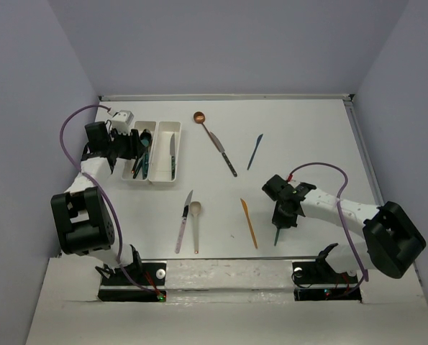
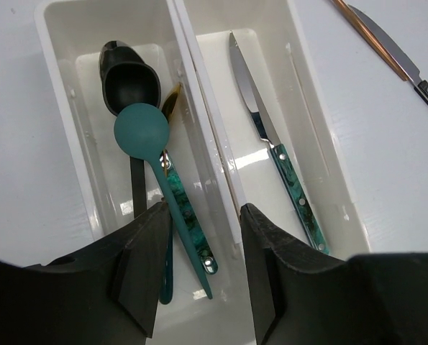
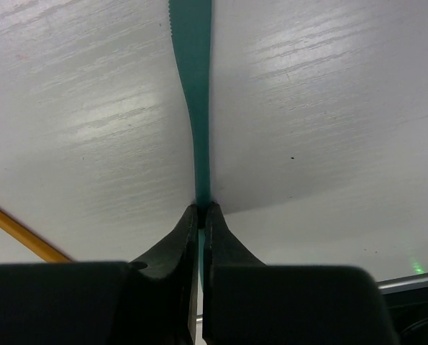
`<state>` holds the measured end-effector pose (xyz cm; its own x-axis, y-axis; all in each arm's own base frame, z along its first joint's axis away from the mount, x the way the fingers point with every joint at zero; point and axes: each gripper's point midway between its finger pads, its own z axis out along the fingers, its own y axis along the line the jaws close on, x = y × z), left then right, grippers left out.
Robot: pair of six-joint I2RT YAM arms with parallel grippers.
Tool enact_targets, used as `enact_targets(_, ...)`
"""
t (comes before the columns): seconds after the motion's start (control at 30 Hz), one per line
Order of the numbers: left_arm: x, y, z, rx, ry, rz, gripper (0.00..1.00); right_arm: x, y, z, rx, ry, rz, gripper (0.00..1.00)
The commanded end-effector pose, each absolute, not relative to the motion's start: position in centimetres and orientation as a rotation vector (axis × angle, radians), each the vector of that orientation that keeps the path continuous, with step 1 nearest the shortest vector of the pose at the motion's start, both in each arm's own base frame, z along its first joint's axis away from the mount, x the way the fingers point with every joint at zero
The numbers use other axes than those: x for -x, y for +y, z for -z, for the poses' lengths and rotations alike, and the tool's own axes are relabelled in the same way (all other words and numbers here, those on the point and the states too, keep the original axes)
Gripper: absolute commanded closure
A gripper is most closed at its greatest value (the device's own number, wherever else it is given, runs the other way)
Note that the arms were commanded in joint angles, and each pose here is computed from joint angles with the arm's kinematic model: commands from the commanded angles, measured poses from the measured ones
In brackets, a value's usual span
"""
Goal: Sort the eating utensils into containers
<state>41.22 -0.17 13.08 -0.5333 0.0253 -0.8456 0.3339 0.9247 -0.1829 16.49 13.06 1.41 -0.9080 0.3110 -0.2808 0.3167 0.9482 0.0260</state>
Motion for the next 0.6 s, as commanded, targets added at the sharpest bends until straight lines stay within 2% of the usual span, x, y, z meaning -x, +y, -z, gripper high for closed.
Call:
enact_targets(0.0,-41.0,-0.4,-15.4,-0.299,2.029,0.393,0.45,-16.3,13.2,-1.1,-0.453,2.813,0.024,1.0)
enact_targets(0.23,-40.7,-0.6,-16.3,-0.319,2.014,0.395,0.44,-19.2,13.2,-3.9,-0.377,2.644,-0.035,1.0)
enact_targets(0.43,-40.0,-3.2,-18.5,-0.419,2.008,0.478,0.45,-25.7,14.6,-14.5,-0.253,2.189,-0.18,1.0)
enact_targets(0.57,-38.9,-7.0,-20.2,-0.514,1.984,0.514,0.45,-28.0,16.0,-18.0,-0.139,2.034,-0.225,1.0)
